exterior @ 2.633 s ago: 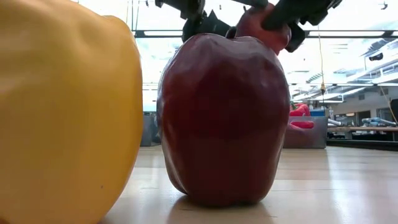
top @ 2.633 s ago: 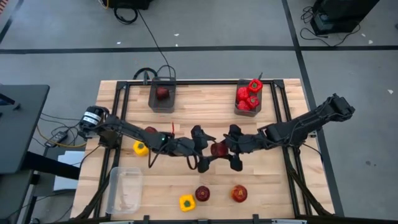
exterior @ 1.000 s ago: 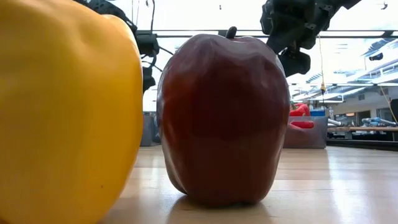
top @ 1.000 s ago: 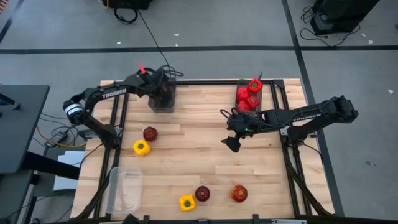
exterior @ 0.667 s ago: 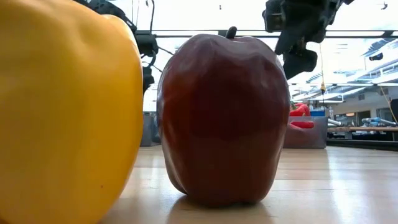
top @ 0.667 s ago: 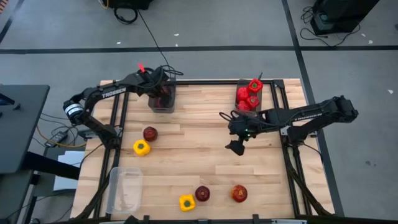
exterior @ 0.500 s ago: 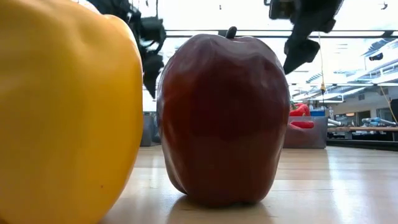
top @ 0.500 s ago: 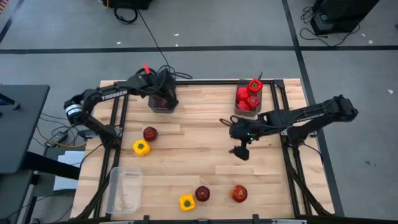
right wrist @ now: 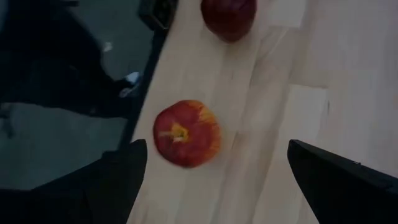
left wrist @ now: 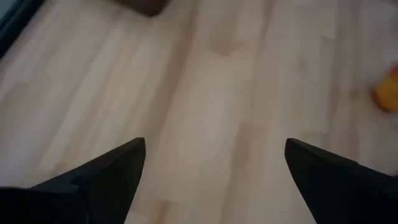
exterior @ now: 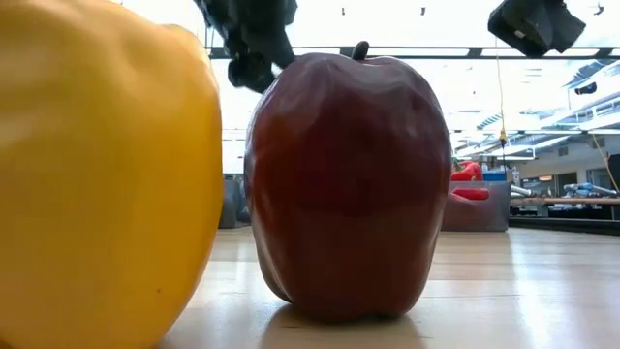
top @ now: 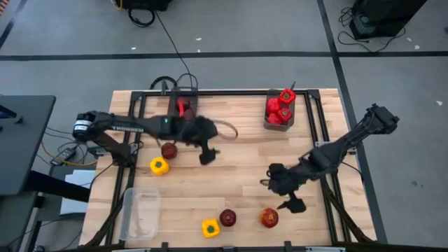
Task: Sort produce into baskets
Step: Put the red apple into the top left black transparent bin
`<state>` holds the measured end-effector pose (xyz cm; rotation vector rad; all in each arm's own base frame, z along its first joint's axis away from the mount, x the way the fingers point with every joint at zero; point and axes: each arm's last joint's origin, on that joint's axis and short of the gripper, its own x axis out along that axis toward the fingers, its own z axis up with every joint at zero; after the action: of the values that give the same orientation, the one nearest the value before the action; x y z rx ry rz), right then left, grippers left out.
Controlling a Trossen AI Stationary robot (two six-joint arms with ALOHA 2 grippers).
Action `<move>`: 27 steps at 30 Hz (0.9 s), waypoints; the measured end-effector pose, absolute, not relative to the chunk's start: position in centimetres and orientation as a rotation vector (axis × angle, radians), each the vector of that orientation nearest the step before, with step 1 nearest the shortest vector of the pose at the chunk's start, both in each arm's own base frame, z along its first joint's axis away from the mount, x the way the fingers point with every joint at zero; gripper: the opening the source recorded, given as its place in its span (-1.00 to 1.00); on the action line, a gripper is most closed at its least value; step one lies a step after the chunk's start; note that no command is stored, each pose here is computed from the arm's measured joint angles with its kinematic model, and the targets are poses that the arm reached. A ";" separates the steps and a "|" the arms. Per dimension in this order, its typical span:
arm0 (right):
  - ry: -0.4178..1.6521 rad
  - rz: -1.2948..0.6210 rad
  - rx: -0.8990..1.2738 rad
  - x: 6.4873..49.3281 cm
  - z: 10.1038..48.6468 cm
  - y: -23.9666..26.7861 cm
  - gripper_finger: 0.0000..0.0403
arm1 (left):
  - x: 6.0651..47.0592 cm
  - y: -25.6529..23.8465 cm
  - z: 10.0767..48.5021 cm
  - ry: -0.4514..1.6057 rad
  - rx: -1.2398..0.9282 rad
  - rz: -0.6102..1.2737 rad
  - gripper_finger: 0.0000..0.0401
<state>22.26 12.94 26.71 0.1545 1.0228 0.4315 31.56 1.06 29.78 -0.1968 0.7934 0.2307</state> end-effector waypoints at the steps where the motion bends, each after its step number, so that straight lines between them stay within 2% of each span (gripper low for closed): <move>1: 1.021 0.422 0.141 22.3 26.4 13.7 0.98 | 31.6 0.0 29.8 0.786 -0.194 0.223 0.94; 6: 1.026 0.449 0.052 22.6 24.4 16.7 0.98 | 31.2 -5.0 29.9 0.774 -0.151 0.159 0.95; 13: 1.097 0.444 0.052 22.5 22.6 18.5 0.99 | 29.9 -10.3 29.8 0.769 -0.187 0.095 0.95; 27: 1.157 0.397 0.007 23.7 18.8 20.3 0.99 | 28.5 -13.5 29.9 0.726 -0.212 0.134 0.95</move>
<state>23.68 20.30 18.78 0.0075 1.1568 0.3967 28.46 -13.49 29.89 -0.2118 0.7264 0.1340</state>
